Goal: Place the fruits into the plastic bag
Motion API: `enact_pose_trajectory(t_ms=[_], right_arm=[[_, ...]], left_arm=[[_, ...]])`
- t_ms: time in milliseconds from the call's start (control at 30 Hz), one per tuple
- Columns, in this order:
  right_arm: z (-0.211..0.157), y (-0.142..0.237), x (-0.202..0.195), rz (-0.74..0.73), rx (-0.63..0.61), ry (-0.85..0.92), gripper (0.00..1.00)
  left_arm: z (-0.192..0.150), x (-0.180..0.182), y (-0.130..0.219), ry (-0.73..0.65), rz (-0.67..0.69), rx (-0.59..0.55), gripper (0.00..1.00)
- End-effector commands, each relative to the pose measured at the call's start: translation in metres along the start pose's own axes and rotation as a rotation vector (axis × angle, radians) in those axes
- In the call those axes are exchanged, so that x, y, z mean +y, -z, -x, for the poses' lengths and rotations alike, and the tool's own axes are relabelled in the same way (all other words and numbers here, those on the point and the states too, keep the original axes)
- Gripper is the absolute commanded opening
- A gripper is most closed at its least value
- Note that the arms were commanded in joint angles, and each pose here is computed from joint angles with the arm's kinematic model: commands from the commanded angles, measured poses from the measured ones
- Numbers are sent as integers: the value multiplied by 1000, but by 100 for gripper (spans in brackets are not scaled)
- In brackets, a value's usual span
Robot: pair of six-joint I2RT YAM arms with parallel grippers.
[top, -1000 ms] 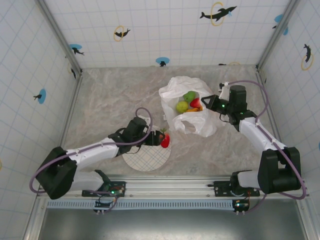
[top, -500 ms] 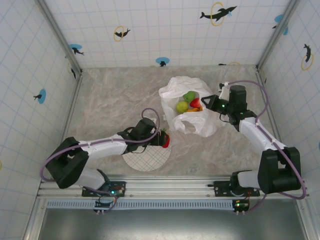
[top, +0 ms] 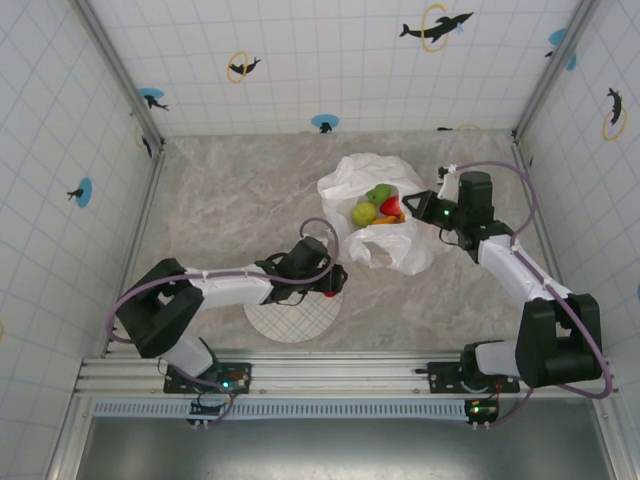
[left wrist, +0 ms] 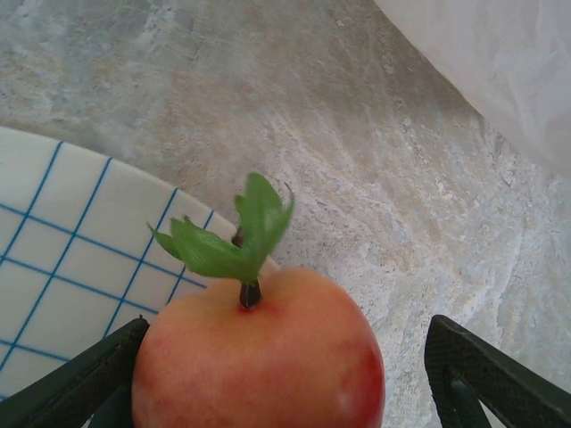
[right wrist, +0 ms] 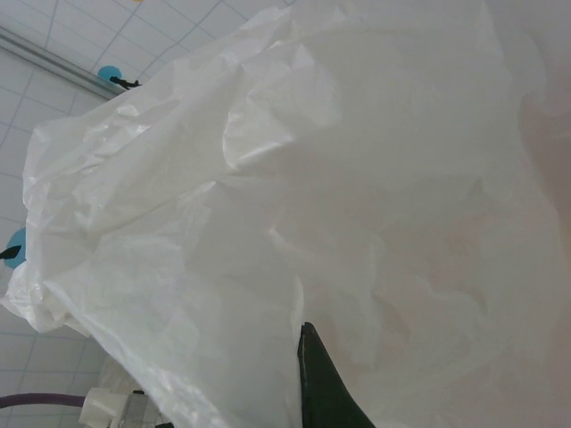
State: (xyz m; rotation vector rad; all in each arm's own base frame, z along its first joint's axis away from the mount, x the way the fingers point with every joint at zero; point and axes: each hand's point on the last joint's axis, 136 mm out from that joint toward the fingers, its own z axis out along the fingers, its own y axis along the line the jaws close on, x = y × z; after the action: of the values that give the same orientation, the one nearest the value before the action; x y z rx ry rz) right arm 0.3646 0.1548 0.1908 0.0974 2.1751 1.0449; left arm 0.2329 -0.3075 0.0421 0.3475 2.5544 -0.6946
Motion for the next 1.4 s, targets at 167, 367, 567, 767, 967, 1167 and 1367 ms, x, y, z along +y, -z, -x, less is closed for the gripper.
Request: enact_pose_trajectory(t_ms=[167, 367, 567, 767, 967, 1167, 1367], right_arm=[[-6, 0, -4, 2, 8, 7, 0], [-8, 0, -8, -2, 11, 3, 0], [-9, -2, -8, 3, 12, -5, 0], [-8, -1, -7, 2, 9, -1, 0], [-8, -1, -6, 6, 9, -4, 0], [-7, -1, -2, 14, 8, 3, 0], [-8, -3, 3, 23, 12, 8, 0]], left_arm=[[6, 1, -9, -100, 107, -14, 72], [-1, 4, 0, -128, 113, -2, 67], [-4, 8, 10, -136, 119, -7, 60], [5, 19, 32, -141, 171, -76, 58], [32, 22, 64, -168, 223, -207, 57], [79, -16, 99, -228, 106, -372, 56], [114, -60, 99, -321, 0, -419, 56]])
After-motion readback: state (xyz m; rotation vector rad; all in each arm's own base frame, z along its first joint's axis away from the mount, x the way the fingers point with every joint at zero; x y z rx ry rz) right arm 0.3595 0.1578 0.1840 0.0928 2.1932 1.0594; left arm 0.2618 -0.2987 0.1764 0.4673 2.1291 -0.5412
